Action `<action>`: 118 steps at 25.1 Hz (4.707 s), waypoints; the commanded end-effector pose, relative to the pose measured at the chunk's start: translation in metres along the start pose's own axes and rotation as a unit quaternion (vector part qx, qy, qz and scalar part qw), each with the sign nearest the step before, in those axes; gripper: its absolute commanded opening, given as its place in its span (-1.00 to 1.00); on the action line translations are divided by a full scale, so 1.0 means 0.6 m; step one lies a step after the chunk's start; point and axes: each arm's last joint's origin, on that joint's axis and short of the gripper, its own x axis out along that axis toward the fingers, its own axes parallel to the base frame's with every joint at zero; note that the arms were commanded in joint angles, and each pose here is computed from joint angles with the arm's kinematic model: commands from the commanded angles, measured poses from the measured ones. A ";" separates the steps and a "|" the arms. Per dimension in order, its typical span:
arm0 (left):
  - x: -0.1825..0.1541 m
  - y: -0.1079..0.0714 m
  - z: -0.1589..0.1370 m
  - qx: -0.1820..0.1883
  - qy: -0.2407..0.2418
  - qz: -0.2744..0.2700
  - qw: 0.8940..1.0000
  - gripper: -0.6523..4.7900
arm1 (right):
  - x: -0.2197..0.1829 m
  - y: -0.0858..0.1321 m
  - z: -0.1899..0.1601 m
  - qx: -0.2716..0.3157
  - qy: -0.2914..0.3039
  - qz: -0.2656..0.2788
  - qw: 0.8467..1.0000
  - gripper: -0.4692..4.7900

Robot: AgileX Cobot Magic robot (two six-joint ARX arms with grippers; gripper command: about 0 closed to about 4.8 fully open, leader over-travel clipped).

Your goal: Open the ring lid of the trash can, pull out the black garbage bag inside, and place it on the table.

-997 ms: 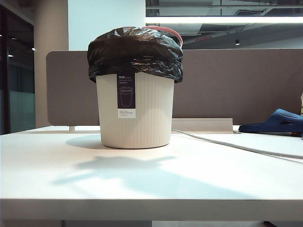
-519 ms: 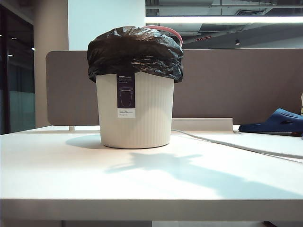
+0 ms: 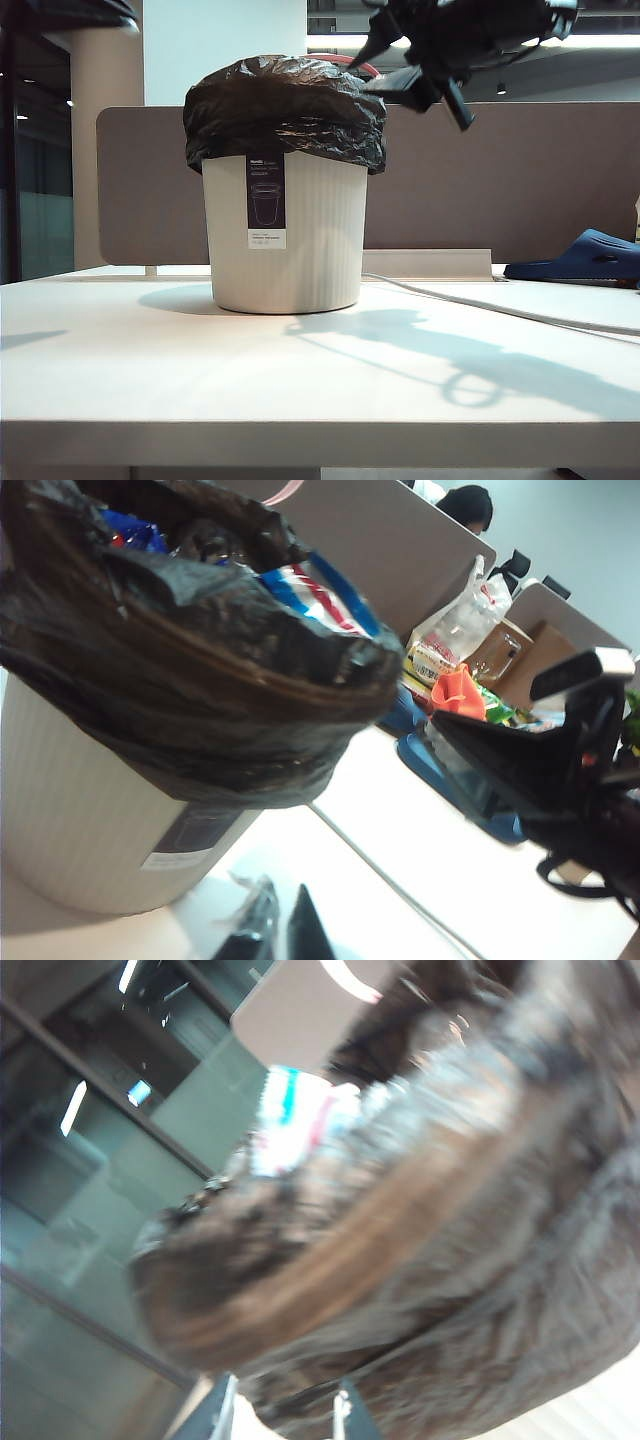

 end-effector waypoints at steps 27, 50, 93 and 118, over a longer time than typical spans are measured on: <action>0.094 0.087 -0.035 -0.108 -0.010 0.004 0.994 -0.31 | 0.058 -0.082 -0.061 0.150 0.008 0.011 0.989 0.47; 0.094 0.087 -0.035 -0.106 -0.009 0.005 0.994 -0.32 | 0.070 -0.090 -0.073 0.124 0.002 0.095 0.988 0.05; 0.170 0.074 -0.078 -0.396 -0.126 -0.004 0.909 0.15 | 0.073 -0.012 -0.113 0.179 0.092 0.257 0.945 -0.84; 0.168 0.065 -0.065 -0.355 -0.137 -0.066 0.923 -0.78 | 0.067 -0.020 -0.100 0.166 0.134 0.285 0.934 -0.84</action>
